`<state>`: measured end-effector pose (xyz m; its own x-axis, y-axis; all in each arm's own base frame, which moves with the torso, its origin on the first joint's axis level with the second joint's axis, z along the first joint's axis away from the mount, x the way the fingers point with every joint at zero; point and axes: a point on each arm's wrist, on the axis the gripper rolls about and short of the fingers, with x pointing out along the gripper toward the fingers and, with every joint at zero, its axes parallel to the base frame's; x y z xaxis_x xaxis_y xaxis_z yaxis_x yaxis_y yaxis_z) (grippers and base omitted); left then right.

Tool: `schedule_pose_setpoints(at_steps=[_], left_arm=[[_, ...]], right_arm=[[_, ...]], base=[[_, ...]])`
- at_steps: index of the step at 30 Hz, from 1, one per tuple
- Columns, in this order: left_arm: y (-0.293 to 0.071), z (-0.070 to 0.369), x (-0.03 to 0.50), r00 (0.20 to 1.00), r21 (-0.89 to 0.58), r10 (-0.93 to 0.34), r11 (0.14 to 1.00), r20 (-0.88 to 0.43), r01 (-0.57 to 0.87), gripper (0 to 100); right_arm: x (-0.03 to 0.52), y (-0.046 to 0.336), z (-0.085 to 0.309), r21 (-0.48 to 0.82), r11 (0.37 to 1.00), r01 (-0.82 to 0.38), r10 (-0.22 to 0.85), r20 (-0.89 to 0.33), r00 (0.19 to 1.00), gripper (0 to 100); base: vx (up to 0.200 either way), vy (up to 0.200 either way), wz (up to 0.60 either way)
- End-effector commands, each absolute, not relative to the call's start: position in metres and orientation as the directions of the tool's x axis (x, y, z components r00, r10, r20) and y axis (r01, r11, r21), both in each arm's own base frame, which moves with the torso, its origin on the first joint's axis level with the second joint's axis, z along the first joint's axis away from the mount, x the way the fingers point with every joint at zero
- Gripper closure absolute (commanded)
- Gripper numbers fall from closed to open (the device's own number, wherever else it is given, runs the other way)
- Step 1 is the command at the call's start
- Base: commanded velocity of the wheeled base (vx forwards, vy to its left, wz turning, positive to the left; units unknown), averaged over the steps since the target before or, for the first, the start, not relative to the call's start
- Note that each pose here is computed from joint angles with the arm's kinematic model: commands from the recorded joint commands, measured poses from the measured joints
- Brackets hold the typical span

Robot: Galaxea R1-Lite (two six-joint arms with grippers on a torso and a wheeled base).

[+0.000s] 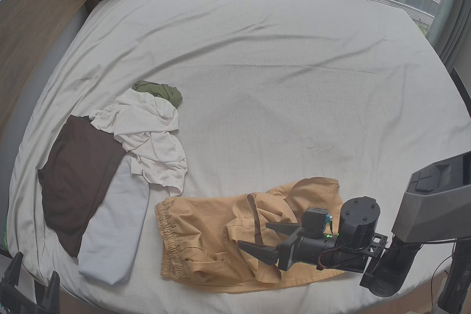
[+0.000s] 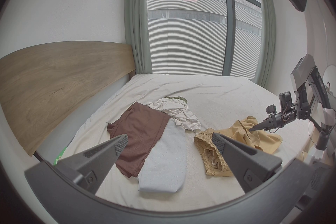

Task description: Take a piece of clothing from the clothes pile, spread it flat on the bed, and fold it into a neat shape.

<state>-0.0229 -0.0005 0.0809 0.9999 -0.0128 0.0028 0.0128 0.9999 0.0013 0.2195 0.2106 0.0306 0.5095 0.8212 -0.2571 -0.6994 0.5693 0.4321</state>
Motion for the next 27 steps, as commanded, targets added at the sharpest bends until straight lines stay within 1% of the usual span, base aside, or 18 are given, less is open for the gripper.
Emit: schedule_pose_setpoints(at_steps=[1,4,6,7,8,9,10,11,12,14,15,16,19,20,21,24,25,27], left_arm=[[-0.001,0.076,-0.023,0.999,0.022,-0.034,0.999,0.003,0.034,0],[-0.001,0.076,-0.023,0.998,0.039,-0.063,0.997,0.005,0.063,0],[-0.002,0.086,-0.025,0.996,0.015,-0.072,0.997,0.061,0.071,0],[-0.002,0.086,-0.025,0.996,0.015,-0.072,0.997,0.061,0.071,0],[-0.002,0.192,-0.035,0.93,-0.011,-0.071,0.997,0.362,0.08,0],[-0.002,0.204,-0.035,0.922,-0.007,-0.072,0.997,0.38,0.081,0],[-0.001,0.245,-0.022,0.923,0.013,-0.098,0.995,0.373,0.1,0],[-0.001,0.247,-0.017,0.932,0.017,-0.134,0.99,0.337,0.136,0],[-0.001,0.238,-0.007,0.949,0.009,-0.205,0.978,0.24,0.209,0],[-0.005,0.221,0.009,0.95,-0.038,-0.295,0.953,0.106,0.301,0],[-0.009,0.211,0.022,0.928,-0.129,-0.371,0.92,0.024,0.371,0],[-0.011,0.205,0.031,0.904,-0.215,-0.426,0.886,-0.024,0.412,0],[-0.017,0.196,0.056,0.851,-0.359,-0.513,0.82,-0.115,0.446,0],[-0.019,0.193,0.062,0.837,-0.369,-0.53,0.812,-0.138,0.453,0],[-0.023,0.187,0.076,0.801,-0.389,-0.574,0.785,-0.169,0.482,0],[-0.028,0.182,0.099,0.742,-0.418,-0.644,0.736,-0.188,0.533,0],[-0.031,0.178,0.111,0.709,-0.43,-0.679,0.707,-0.191,0.562,0],[-0.034,0.174,0.123,0.678,-0.439,-0.711,0.677,-0.186,0.59,0]], right_arm=[[0.217,0.211,0.026,0.434,0.571,-0.697,0.82,-0.273,0.502,0],[0.214,0.206,0.032,0.433,0.572,-0.696,0.819,-0.266,0.508,0],[0.213,0.204,0.034,0.434,0.575,-0.694,0.817,-0.265,0.512,0],[0.213,0.204,0.034,0.434,0.575,-0.694,0.817,-0.265,0.512,0],[0.211,0.199,0.032,0.438,0.583,-0.684,0.812,-0.282,0.512,0],[0.211,0.2,0.032,0.438,0.583,-0.684,0.812,-0.282,0.512,0],[0.212,0.201,0.031,0.438,0.582,-0.686,0.813,-0.281,0.511,0],[0.211,0.201,0.031,0.438,0.583,-0.685,0.812,-0.284,0.51,0],[0.21,0.202,0.03,0.443,0.581,-0.683,0.814,-0.286,0.506,0],[0.21,0.202,0.031,0.449,0.579,-0.68,0.814,-0.284,0.506,0],[0.211,0.201,0.031,0.457,0.582,-0.673,0.812,-0.284,0.51,0],[0.211,0.2,0.03,0.462,0.585,-0.667,0.81,-0.286,0.512,0],[0.215,0.194,0.033,0.471,0.596,-0.65,0.8,-0.278,0.532,0],[0.218,0.192,0.034,0.474,0.603,-0.641,0.794,-0.275,0.543,0],[0.219,0.186,0.038,0.472,0.612,-0.634,0.785,-0.266,0.559,0],[0.221,0.17,0.048,0.462,0.625,-0.63,0.772,-0.246,0.586,0],[0.222,0.162,0.057,0.468,0.606,-0.644,0.785,-0.219,0.579,0],[0.223,0.152,0.064,0.48,0.587,-0.652,0.797,-0.2,0.57,0]], base=[[0.0,0.0,0.0],[0.0,0.0,0.0],[0.0,0.0,0.0],[0.0,0.0,0.0],[0.0,0.0,0.0],[0.0,0.0,0.0],[0.0,0.0,0.0],[0.0,0.0,0.0],[0.0,0.0,0.0],[0.0,0.0,0.0],[0.0,0.0,0.0],[0.0,0.0,0.0],[0.0,0.0,0.0],[0.0,0.0,0.0],[0.0,0.0,0.0],[0.0,0.0,0.0],[0.0,0.0,0.0],[0.0,0.0,0.0]])
